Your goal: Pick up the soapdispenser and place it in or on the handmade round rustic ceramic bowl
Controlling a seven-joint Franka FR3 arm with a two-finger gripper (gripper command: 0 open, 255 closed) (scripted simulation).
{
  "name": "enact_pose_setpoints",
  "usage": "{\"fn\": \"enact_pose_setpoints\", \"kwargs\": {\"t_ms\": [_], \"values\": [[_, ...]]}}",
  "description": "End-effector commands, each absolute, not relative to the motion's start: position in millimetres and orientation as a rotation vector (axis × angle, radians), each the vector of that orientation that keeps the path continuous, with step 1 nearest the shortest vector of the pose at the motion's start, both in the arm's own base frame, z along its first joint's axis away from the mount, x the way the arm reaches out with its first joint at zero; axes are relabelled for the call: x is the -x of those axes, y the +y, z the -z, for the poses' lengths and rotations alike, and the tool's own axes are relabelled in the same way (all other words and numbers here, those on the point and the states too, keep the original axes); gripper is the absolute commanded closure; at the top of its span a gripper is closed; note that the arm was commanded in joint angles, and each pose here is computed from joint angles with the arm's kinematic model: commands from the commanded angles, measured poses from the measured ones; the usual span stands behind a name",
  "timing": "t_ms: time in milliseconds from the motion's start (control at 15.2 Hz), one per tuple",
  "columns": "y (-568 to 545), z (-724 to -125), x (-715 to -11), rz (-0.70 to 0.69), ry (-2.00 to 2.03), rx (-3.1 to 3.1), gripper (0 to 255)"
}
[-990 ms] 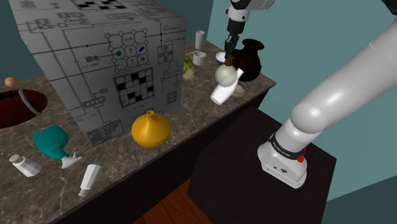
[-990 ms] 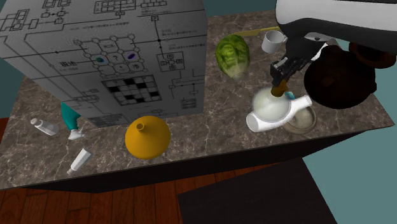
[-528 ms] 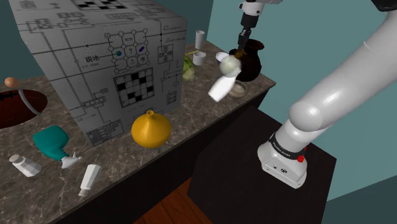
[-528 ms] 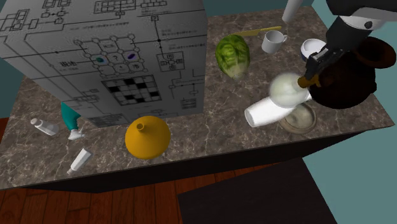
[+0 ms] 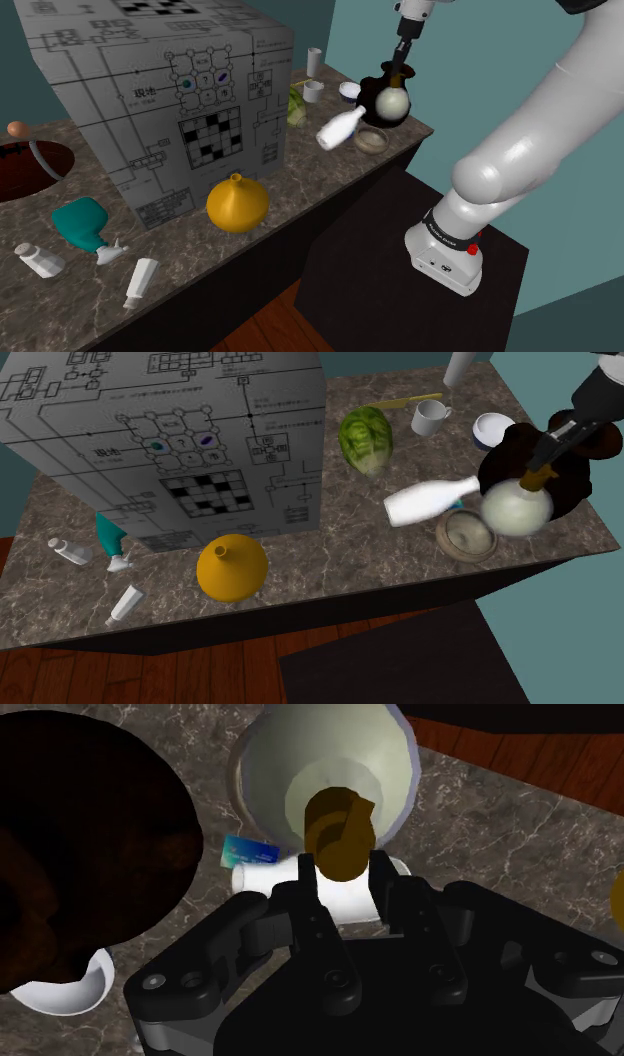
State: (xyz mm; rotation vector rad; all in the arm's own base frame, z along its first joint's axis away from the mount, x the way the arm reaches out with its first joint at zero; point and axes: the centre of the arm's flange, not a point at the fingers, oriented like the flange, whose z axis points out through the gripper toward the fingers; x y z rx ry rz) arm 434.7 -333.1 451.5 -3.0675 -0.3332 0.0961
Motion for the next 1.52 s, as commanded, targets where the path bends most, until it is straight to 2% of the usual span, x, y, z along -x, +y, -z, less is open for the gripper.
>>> {"fn": "enact_pose_setpoints", "kwargs": {"t_ms": [0,1452], "values": [[-337,-442,-436,-0.096,-0.335,3.068,255],[-337,-326,-436,-0.096,-0.335,3.068,255]]}}
